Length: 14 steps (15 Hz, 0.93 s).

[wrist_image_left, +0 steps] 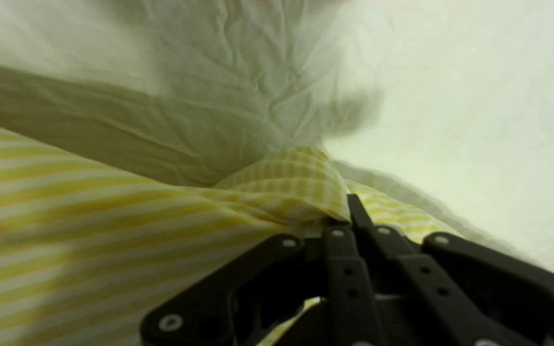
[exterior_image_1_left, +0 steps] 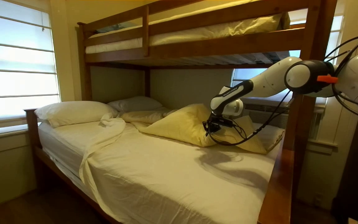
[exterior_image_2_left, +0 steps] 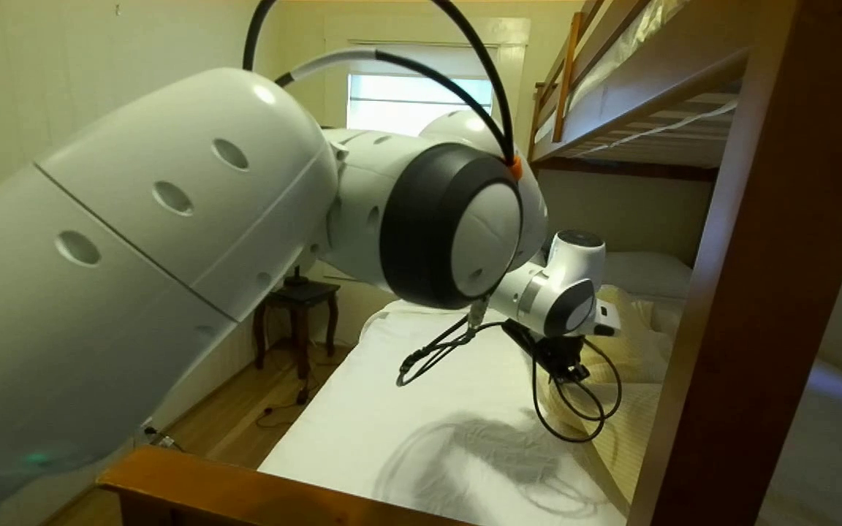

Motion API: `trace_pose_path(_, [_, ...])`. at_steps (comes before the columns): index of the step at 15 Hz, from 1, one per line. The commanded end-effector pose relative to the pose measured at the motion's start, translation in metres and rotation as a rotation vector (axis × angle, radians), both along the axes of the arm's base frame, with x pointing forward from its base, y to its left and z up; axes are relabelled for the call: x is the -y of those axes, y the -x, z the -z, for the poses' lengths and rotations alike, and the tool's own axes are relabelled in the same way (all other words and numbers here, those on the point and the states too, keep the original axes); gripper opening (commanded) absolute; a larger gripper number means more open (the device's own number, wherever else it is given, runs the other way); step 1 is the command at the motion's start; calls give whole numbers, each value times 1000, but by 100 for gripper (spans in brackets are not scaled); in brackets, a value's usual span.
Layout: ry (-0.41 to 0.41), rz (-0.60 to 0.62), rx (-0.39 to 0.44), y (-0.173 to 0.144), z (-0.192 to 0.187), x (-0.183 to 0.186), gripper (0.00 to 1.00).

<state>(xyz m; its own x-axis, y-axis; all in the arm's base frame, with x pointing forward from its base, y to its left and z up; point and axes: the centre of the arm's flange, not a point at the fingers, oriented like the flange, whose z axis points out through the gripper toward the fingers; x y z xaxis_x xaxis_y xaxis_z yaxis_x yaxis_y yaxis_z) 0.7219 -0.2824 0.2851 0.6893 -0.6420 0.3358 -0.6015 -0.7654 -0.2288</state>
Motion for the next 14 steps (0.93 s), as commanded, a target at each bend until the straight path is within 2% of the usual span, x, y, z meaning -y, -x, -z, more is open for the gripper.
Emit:
trace_pose_path(1, [-163,-21,-77,34,16,-28,1])
trace_pose_path(6, [-293,-45,-143,104,56,-42,1])
trace_pose_path(7, [-309,-48,-150,111,58,-42,29])
trace_pose_path(8, [-328,-58,-127,112,50,-41,29])
trace_pose_path(10, [-336,-81,-101,113,27,-53,41])
trace_pose_path(14, [-218,-144,-42,105,-40,-72,69])
